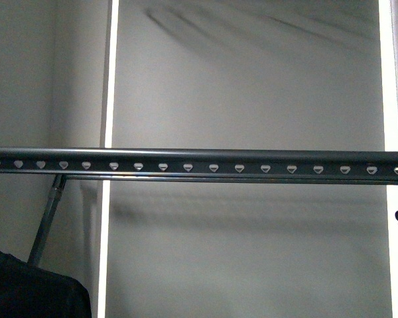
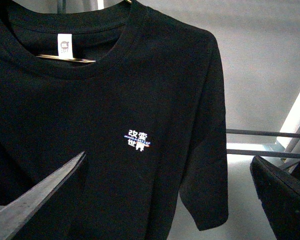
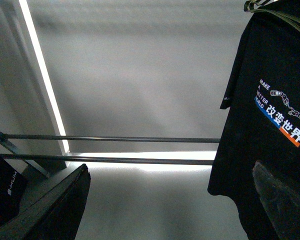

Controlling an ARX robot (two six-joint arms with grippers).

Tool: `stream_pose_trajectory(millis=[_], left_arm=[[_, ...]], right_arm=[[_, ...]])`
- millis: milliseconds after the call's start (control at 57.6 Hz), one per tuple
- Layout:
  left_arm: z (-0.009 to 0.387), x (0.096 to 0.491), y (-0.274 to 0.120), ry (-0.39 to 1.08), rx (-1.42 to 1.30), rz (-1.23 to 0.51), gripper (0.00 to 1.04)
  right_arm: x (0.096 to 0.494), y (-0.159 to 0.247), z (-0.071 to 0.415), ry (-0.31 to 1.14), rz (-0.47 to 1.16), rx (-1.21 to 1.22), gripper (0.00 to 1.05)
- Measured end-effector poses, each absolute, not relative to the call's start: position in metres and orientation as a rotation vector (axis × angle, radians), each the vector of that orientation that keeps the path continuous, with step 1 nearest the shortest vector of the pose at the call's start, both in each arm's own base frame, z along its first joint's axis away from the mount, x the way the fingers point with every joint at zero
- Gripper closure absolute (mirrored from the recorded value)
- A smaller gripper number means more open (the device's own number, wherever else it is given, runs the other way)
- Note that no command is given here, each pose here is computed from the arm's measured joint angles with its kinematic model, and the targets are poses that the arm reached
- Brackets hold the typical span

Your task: Hang clothes on hanger

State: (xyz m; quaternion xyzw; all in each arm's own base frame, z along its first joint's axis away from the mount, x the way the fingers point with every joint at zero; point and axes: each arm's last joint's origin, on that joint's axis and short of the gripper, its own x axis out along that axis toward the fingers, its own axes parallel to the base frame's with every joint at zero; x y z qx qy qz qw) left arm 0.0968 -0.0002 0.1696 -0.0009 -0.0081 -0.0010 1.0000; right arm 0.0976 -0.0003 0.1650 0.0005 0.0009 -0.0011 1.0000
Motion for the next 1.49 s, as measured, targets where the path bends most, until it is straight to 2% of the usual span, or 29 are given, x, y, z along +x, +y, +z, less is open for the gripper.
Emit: stream_pose_trajectory(millis=[312,382,451,556,694,781,990,1319,1493], left_arm=[[0.17,0.097,0.0,-0.015,0.0,-0.007,0.07],[0.169,0.1,-0.001,0.096,0.007,-0.159,0.07],[0.176,0.108,-0.001,0.136,-0.038,-0.167,0.07],[0.21,0.128,-0.004,0.097,-0.207,-0.004,0.07],[0.237,0.164,-0.011,0.186,-0.467,0.202,0.07],[0.248,0.203,-0.02,0.215,-0.644,0.352,0.07],[0.271,0.266,-0.03,0.112,-0.747,0.412,0.07],[0.259,0.335,-0.024,0.149,-0.719,0.514,0.07],[0.262,0.348,-0.023,0.158,-0.687,0.523,0.35]], right_arm=[[0.098,0.0,0.165,0.002,-0.002,0.001,0.07],[0.098,0.0,0.165,0.002,-0.003,0.001,0.07],[0.098,0.0,0.165,0.002,0.001,0.001,0.07],[0.098,0.0,0.165,0.002,-0.002,0.001,0.07],[0.098,0.0,0.165,0.002,-0.002,0.001,0.07],[0.098,0.0,0.165,0.002,-0.002,0.001,0.07],[0.098,0.0,0.165,0.002,-0.002,0.001,0.07],[0.098,0.0,0.165,0.002,-0.002,0.001,0.07],[0.098,0.0,0.165,0.002,-0.002,0.001,0.07]])
